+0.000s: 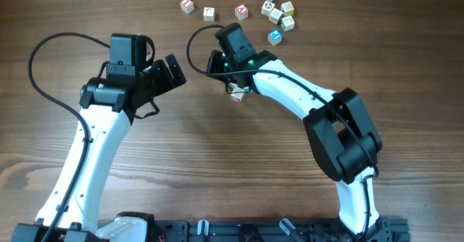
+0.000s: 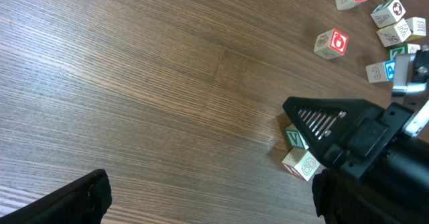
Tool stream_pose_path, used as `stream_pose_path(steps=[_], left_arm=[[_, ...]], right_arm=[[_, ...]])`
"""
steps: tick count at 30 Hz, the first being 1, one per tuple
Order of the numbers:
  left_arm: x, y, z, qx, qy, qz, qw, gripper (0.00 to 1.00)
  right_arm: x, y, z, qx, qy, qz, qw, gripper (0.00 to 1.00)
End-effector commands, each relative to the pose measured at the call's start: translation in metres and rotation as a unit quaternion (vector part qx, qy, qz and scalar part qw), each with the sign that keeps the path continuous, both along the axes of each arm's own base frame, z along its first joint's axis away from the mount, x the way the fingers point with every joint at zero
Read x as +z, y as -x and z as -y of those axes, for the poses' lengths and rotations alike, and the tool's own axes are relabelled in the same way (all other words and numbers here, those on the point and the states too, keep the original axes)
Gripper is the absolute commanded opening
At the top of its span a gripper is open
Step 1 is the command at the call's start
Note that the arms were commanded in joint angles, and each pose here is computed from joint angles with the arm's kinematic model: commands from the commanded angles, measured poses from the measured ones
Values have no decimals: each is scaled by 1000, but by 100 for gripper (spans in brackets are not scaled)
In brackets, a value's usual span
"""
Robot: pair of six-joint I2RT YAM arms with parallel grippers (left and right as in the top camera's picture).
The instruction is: Form a circle
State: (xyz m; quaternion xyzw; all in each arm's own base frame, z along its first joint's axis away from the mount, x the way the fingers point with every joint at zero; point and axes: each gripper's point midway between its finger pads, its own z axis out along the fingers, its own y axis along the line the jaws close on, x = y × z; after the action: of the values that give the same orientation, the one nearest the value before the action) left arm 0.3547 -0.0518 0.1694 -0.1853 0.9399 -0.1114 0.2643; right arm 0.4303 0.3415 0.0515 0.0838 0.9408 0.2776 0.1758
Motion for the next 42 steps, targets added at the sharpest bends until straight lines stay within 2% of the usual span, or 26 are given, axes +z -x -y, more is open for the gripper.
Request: stream_pose_path(steps=[1, 10, 42], left_arm=[[1, -2, 0, 3, 5, 1, 1000, 100], [1, -2, 0, 3, 5, 1, 1000, 100], [1, -2, 0, 3, 5, 1, 1000, 100]], right_arm=[[-6, -6, 10, -27, 30, 2, 999, 5], [-14, -7, 29, -53, 77, 4, 996, 5], [-22, 4, 36, -49, 97, -21, 994, 5]])
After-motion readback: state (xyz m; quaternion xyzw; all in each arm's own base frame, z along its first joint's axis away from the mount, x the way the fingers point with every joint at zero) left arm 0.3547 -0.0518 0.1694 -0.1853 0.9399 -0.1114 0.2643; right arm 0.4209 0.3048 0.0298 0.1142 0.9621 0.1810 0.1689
